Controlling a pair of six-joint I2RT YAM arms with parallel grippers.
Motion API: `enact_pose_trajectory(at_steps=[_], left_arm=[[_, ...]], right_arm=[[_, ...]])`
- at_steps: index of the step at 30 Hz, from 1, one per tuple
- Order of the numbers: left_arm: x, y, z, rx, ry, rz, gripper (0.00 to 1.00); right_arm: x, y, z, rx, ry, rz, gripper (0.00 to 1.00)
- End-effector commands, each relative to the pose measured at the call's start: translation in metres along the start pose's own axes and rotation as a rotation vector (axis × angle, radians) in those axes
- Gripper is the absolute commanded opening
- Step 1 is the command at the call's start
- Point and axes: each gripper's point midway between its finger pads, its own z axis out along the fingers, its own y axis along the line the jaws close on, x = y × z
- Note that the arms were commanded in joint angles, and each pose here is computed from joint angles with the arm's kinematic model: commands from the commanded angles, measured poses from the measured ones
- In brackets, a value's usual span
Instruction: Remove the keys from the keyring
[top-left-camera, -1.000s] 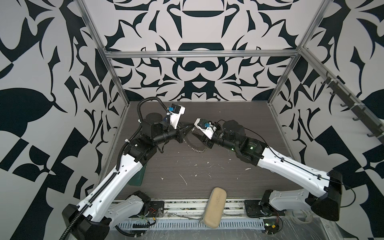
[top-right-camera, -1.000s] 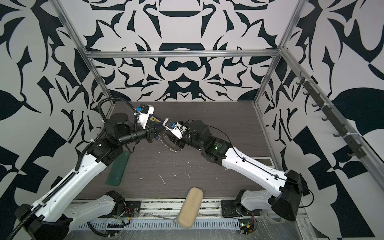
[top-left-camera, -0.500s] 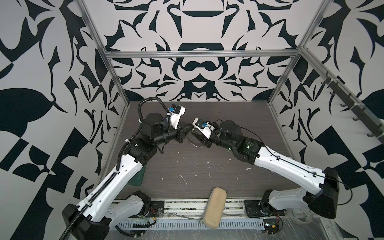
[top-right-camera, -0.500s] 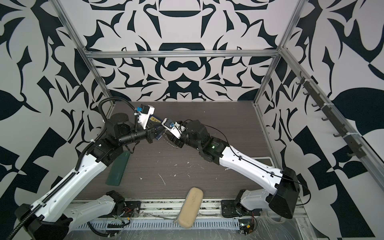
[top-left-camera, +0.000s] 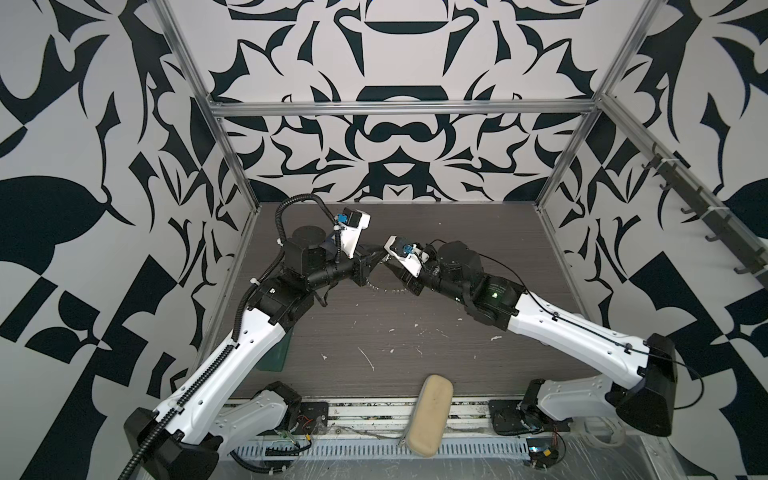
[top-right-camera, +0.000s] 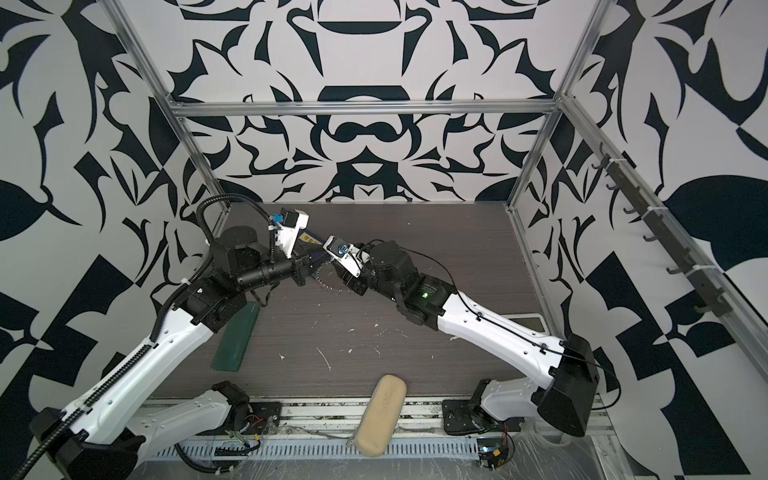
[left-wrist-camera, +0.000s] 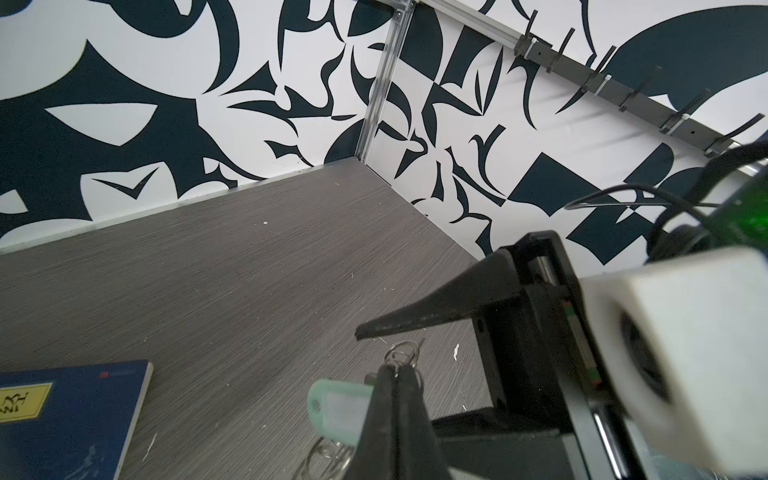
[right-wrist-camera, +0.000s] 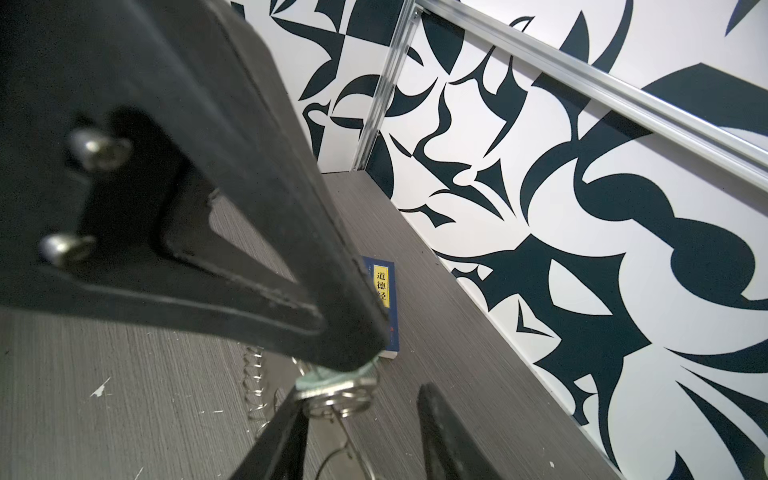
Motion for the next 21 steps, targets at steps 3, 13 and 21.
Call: enact_pose_trajectory(at_steps=[3, 13, 21], left_arm=[[-0.0240, -0.0127, -0.0090, 0.022, -0.062, 0.039, 0.00], [-0.0233, -0.0124, -0.0070, 0.025, -0.057, 0.039, 0.00], [-0.0241, -0.0132, -0.0077, 0.026, -0.060, 0.040, 0.00]], right_arm=[[-0.0346, -0.0177, -0.0193, 0.061, -0.090, 0.012, 0.40], [-0.0351, -0.0180, -0.0234, 0.060, -0.085, 0.014, 0.35], [-0.0367, -0.0128, -0.0207, 0.028, -0.084, 0.007, 0.26]])
